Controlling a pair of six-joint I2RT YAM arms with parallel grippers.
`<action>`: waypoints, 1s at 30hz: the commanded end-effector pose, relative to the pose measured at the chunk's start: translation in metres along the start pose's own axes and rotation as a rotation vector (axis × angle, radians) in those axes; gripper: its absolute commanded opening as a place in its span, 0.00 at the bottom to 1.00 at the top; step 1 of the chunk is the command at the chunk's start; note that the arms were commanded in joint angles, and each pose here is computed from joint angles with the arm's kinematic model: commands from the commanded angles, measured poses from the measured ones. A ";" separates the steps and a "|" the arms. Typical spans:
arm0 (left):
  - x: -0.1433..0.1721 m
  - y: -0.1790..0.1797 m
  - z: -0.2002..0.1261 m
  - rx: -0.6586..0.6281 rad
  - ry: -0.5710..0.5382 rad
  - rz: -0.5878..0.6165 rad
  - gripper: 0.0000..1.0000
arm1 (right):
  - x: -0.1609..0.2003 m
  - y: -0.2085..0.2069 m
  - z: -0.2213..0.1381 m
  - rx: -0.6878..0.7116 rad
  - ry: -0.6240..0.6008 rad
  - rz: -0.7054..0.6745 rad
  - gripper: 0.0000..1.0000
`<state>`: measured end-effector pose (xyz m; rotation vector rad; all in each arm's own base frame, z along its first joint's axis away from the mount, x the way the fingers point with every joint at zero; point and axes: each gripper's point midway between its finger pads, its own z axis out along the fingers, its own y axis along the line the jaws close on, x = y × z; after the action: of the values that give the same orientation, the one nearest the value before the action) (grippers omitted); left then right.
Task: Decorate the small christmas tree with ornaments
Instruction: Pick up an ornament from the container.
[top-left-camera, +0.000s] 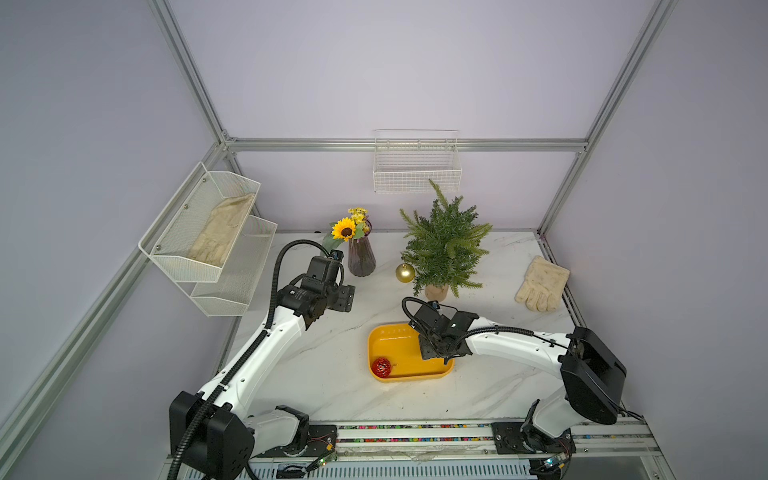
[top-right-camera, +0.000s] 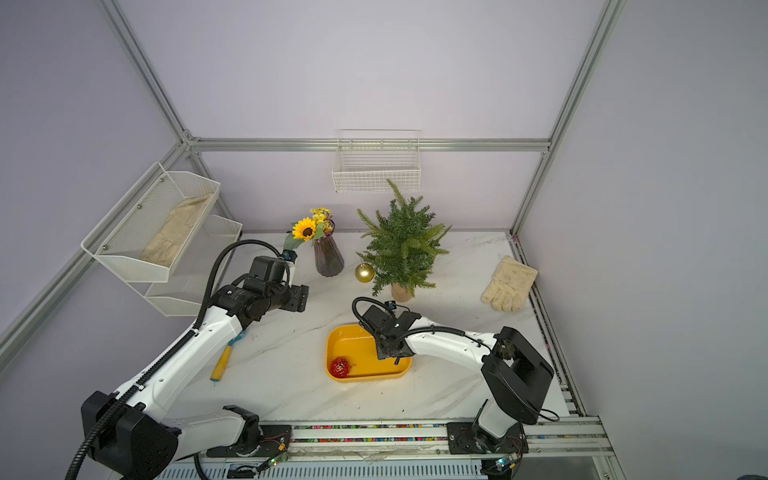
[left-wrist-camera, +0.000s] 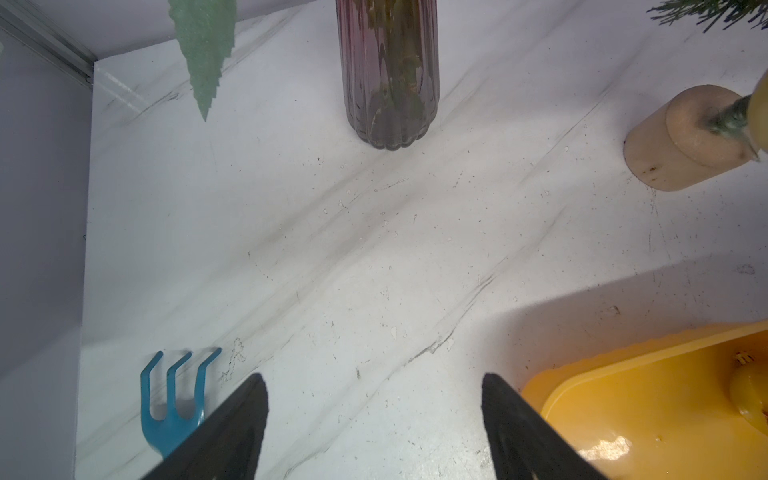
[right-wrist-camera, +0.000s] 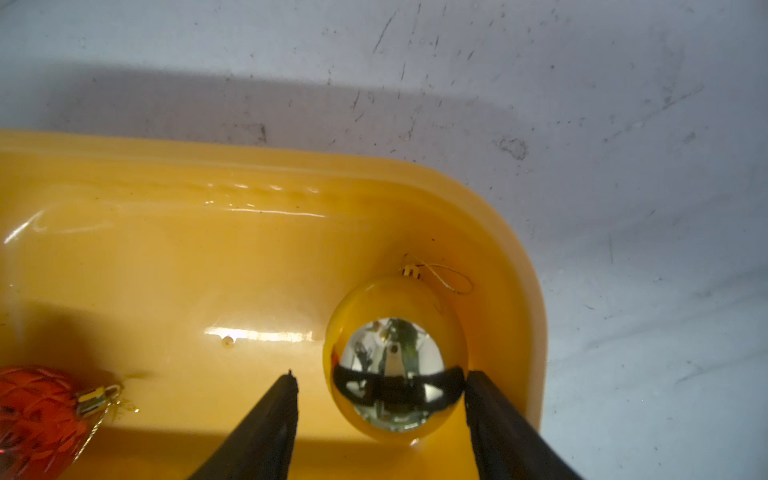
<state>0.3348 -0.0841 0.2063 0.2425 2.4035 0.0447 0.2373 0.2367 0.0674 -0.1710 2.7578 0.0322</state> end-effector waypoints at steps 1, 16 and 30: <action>0.009 0.001 0.007 -0.003 0.016 0.012 0.81 | -0.006 0.011 0.002 -0.024 -0.022 0.001 0.67; 0.010 0.000 0.010 0.005 0.023 0.010 0.81 | -0.015 0.025 0.020 -0.038 -0.051 -0.013 0.66; 0.010 0.001 0.012 0.007 0.034 0.005 0.81 | -0.021 0.018 0.027 0.048 -0.066 -0.071 0.65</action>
<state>0.3372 -0.0833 0.1988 0.2411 2.4272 0.0455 0.2599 0.2560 0.0428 -0.2382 2.7130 -0.0252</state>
